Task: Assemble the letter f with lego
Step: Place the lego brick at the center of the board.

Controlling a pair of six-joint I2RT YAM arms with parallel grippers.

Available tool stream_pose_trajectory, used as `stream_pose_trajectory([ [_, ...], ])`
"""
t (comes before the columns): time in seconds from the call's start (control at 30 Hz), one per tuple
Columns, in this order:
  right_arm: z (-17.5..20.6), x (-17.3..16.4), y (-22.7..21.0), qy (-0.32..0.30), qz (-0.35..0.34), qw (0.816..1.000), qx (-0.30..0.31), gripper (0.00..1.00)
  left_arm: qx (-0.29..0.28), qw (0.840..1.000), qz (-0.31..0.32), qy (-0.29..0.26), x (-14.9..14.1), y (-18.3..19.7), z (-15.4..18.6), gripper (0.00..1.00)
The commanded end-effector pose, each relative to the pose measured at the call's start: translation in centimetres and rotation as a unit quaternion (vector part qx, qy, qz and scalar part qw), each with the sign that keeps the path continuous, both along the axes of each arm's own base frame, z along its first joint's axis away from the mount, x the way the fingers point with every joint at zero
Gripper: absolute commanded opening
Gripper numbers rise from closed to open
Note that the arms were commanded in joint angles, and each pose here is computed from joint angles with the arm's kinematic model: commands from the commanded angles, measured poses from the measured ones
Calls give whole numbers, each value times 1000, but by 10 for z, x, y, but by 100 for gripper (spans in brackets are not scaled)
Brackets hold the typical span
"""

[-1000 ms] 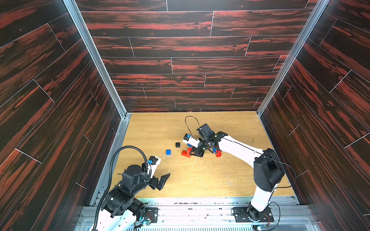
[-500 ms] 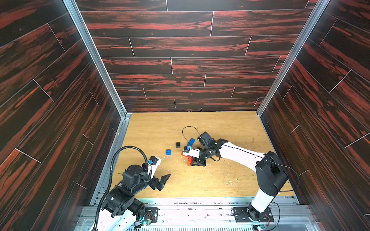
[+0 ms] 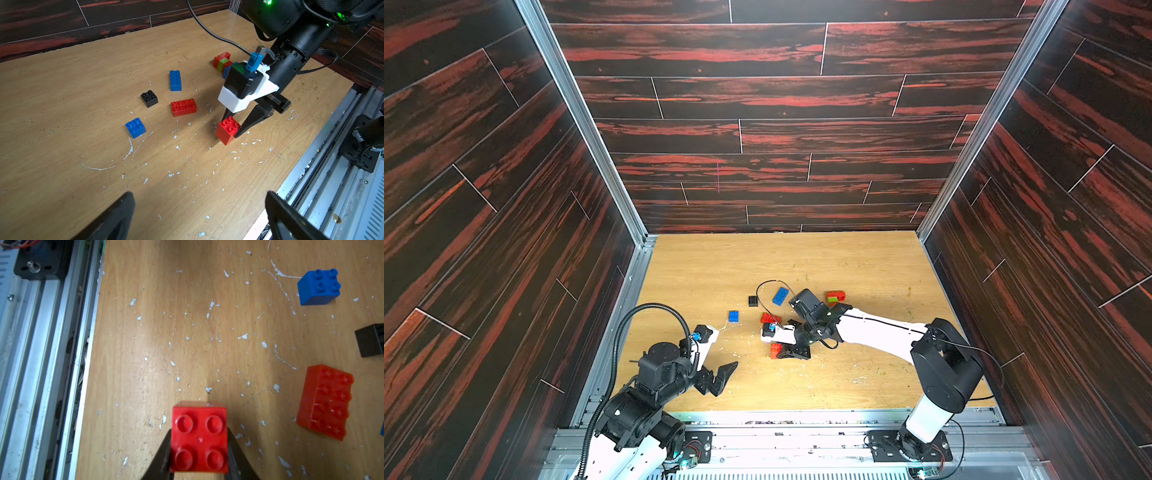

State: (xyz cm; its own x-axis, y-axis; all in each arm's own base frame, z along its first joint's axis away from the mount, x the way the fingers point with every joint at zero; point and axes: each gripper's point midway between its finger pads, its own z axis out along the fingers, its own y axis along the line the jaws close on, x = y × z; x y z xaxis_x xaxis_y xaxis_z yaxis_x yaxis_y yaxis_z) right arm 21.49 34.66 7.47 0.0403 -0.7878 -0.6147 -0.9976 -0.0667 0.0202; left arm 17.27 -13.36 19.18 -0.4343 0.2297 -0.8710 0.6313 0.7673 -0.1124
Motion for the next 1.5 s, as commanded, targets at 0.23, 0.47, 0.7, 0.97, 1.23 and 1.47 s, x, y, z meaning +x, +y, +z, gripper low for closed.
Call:
stream_pose_trajectory([
  [0.23, -31, 0, 7, 10, 12, 1000, -3, 27, -4, 1000, -5, 4, -1, -2, -2, 100],
  [0.47, -40, 1, 10, 17, 11, 1000, -6, 27, -4, 1000, -4, 3, -1, -2, -1, 100],
  [0.7, -47, 1, 10, 24, 10, 1000, -15, 35, -4, 1000, -3, 2, 0, -2, -1, 100],
  [0.97, -53, -1, 8, 31, 7, 999, -27, 56, -5, 1000, -4, 2, -1, -2, -1, 100],
  [1.23, -41, 7, 8, 27, -19, 999, -42, 63, -6, 1000, -5, 2, -1, -2, -1, 100],
  [1.47, -6, 6, 6, 24, -29, 999, -34, 64, -5, 1000, -4, 2, -1, -2, -1, 100],
])
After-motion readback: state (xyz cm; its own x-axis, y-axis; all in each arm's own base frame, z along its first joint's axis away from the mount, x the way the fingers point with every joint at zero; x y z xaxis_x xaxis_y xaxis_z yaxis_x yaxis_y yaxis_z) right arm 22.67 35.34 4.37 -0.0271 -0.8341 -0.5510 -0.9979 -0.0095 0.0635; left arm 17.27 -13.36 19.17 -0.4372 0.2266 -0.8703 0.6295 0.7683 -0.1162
